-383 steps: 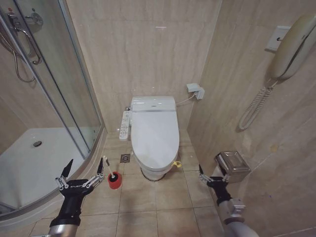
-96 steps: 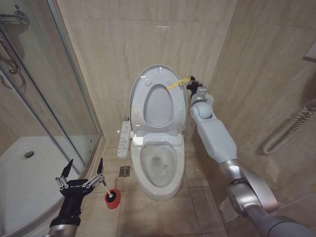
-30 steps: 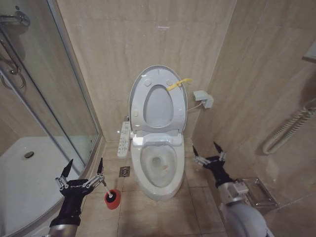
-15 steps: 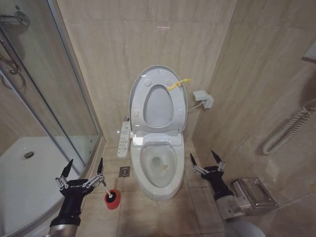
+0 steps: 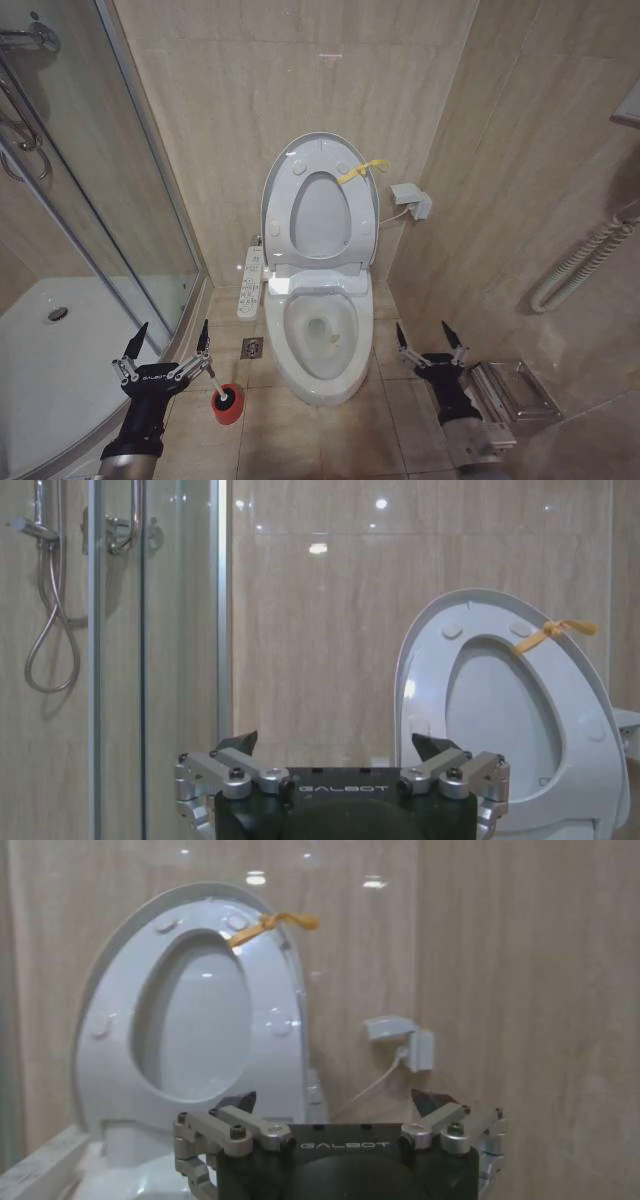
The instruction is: Open the toilet lid, clean the toilet bowl with a toilet brush, close the toilet lid, and flush.
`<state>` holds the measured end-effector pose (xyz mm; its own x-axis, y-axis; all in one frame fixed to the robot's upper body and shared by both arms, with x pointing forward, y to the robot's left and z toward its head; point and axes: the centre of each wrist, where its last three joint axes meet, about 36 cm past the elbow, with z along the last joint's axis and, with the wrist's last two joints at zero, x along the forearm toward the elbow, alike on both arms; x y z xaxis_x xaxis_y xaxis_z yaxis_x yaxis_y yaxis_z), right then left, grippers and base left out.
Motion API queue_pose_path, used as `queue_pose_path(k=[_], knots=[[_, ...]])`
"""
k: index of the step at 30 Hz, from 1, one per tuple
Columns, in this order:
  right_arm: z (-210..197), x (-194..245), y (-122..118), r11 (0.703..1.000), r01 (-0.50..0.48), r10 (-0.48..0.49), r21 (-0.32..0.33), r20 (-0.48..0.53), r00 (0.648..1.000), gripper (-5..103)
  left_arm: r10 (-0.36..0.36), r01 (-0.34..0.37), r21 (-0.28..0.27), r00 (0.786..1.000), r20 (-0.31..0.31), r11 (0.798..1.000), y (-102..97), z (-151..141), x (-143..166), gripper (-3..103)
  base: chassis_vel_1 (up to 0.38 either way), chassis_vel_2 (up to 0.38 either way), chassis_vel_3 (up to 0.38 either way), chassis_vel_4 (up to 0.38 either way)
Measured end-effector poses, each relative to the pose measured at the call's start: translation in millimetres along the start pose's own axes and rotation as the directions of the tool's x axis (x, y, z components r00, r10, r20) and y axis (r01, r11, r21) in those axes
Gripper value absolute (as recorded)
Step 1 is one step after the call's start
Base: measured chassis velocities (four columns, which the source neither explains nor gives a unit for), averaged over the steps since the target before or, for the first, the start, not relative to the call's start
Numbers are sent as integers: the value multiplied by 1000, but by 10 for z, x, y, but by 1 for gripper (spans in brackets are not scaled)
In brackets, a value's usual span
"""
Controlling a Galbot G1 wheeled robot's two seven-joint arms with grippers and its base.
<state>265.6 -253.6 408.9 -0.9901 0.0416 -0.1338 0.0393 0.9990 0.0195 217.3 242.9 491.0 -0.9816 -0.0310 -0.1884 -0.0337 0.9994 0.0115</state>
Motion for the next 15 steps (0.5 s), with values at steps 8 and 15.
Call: queue_pose_path(k=[8,15], knots=[[-48,-36,-252,999,9,-8,-33,19,1000,100,0,0,0,1000,0,1000,0,0,0,100,0,0,0,0],[-8,71,-205,999,15,-14,-49,21,1000,100,0,0,0,1000,0,1000,0,0,0,100,0,0,0,0]])
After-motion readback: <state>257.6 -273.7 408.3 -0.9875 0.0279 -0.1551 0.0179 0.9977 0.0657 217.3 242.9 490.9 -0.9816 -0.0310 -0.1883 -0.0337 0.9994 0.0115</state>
